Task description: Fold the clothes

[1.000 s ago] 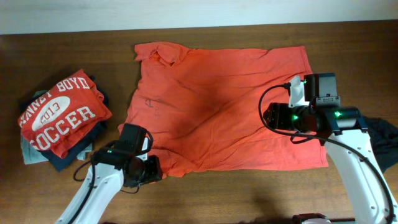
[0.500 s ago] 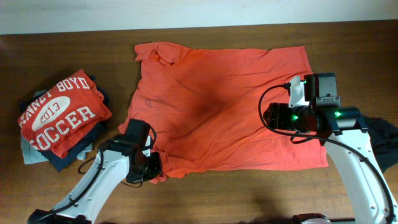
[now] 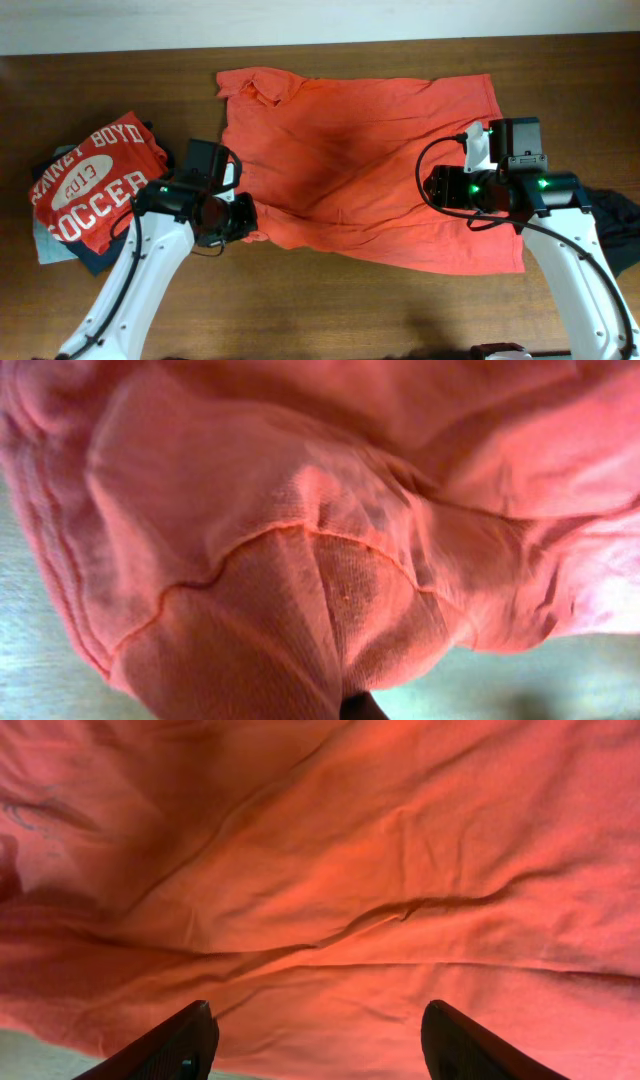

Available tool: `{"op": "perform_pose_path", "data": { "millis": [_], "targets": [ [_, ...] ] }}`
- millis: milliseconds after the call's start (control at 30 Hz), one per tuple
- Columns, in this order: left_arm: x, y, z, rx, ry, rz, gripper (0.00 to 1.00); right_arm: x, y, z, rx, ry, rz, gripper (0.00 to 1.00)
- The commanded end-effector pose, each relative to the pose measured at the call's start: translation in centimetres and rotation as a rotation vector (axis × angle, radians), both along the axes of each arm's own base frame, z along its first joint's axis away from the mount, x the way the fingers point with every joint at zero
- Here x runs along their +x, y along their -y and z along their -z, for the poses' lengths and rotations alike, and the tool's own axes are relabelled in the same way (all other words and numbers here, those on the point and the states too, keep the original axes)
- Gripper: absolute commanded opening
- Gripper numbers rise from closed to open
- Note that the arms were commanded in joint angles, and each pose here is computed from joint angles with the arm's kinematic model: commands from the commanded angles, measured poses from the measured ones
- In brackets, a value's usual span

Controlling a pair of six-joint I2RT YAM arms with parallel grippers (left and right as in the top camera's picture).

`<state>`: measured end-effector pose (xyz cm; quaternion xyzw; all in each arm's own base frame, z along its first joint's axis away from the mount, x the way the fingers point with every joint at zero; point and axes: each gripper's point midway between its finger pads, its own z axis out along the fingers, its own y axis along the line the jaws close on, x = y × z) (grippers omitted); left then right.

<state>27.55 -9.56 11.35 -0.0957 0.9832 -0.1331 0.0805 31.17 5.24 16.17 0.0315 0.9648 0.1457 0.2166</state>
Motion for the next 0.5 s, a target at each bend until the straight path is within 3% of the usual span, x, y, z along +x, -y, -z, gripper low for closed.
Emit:
{"op": "perform_pose_path", "data": {
  "millis": [0,200,467],
  "targets": [
    [1.0,-0.7,2.0,0.047,-0.036,0.0,0.01,0.1,0.0,0.0,-0.012,0.004,-0.009,0.7],
    [0.5,0.6,5.6,-0.002,-0.169,0.034,0.0,0.0,0.0,0.0,-0.012,0.001,-0.009,0.7],
    [-2.0,0.9,5.7,-0.028,-0.276,0.082,0.0,0.0,0.0,0.0,-0.012,0.0,-0.009,0.7]
  ]
}}
